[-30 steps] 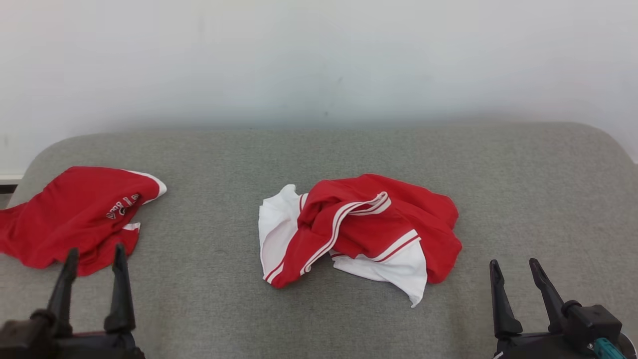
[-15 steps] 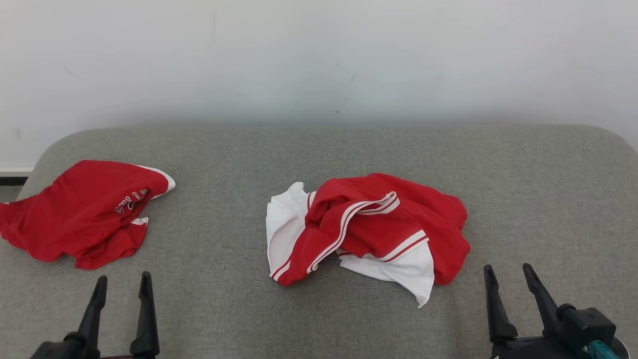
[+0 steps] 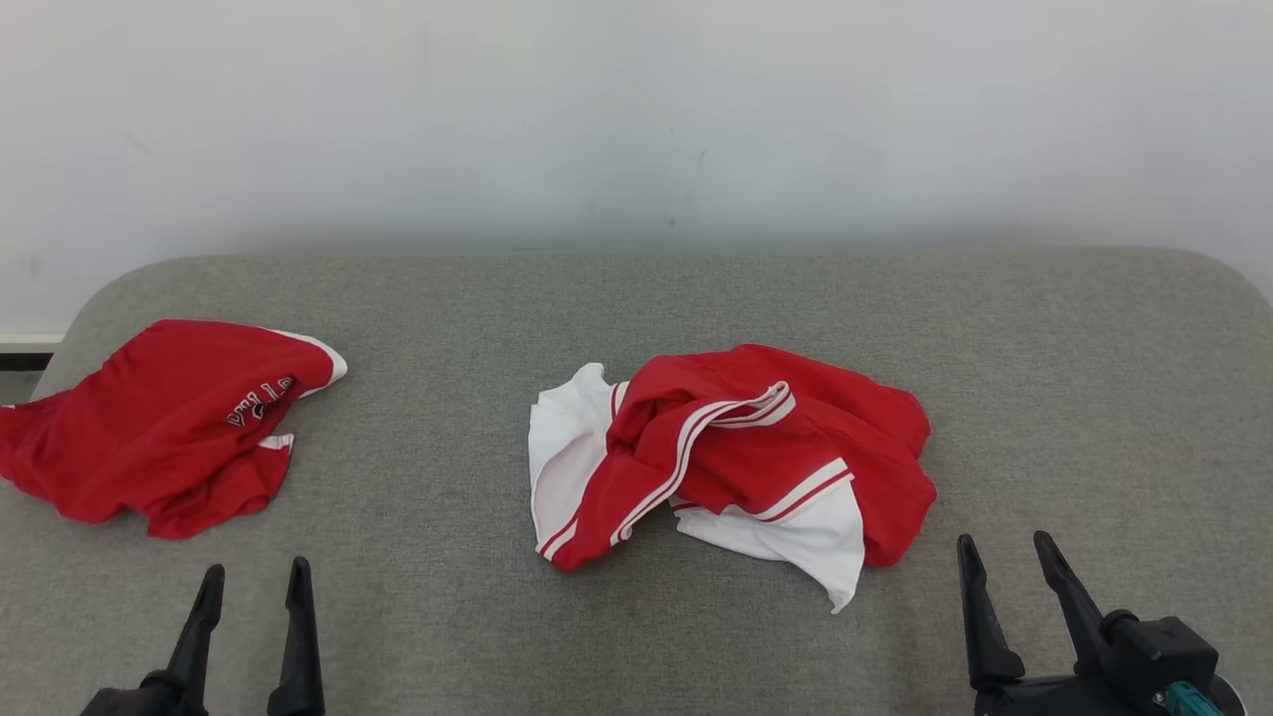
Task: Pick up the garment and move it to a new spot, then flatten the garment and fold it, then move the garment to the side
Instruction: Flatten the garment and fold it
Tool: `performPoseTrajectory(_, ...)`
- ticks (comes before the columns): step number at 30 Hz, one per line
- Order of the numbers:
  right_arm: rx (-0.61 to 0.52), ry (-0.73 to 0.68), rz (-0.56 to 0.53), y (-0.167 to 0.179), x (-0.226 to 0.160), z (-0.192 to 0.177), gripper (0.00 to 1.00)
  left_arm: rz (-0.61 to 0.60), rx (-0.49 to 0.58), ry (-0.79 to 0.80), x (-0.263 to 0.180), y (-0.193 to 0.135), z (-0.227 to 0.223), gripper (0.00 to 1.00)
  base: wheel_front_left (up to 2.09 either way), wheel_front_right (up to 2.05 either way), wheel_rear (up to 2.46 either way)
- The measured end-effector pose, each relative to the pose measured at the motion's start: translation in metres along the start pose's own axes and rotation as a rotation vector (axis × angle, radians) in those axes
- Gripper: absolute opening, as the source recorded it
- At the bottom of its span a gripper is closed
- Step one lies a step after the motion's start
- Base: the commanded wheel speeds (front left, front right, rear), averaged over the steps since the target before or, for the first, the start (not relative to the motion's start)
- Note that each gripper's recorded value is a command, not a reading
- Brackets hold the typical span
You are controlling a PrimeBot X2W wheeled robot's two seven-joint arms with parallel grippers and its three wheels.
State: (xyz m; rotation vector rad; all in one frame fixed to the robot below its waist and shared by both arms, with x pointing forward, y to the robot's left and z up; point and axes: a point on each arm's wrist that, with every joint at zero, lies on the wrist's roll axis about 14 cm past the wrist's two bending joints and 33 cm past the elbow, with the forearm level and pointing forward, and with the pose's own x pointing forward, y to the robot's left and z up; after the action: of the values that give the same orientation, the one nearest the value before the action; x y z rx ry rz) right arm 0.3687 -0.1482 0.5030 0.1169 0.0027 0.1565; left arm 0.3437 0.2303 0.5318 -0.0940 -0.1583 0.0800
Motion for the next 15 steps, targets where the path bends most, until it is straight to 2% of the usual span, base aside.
performPoseTrajectory(8, 0.002, 0.005, -0.006, -0.002, 0.000, -0.002, 1.00, -0.054, -0.006, -0.008, 0.010, -0.015, 0.000, 1.00, 0.00, 0.00, 0.00)
performPoseTrajectory(15, 0.011, -0.005, -0.023, -0.007, 0.002, -0.001, 1.00, -0.241, -0.031, -0.104, 0.056, -0.074, 0.027, 1.00, 0.00, 0.00, 0.00)
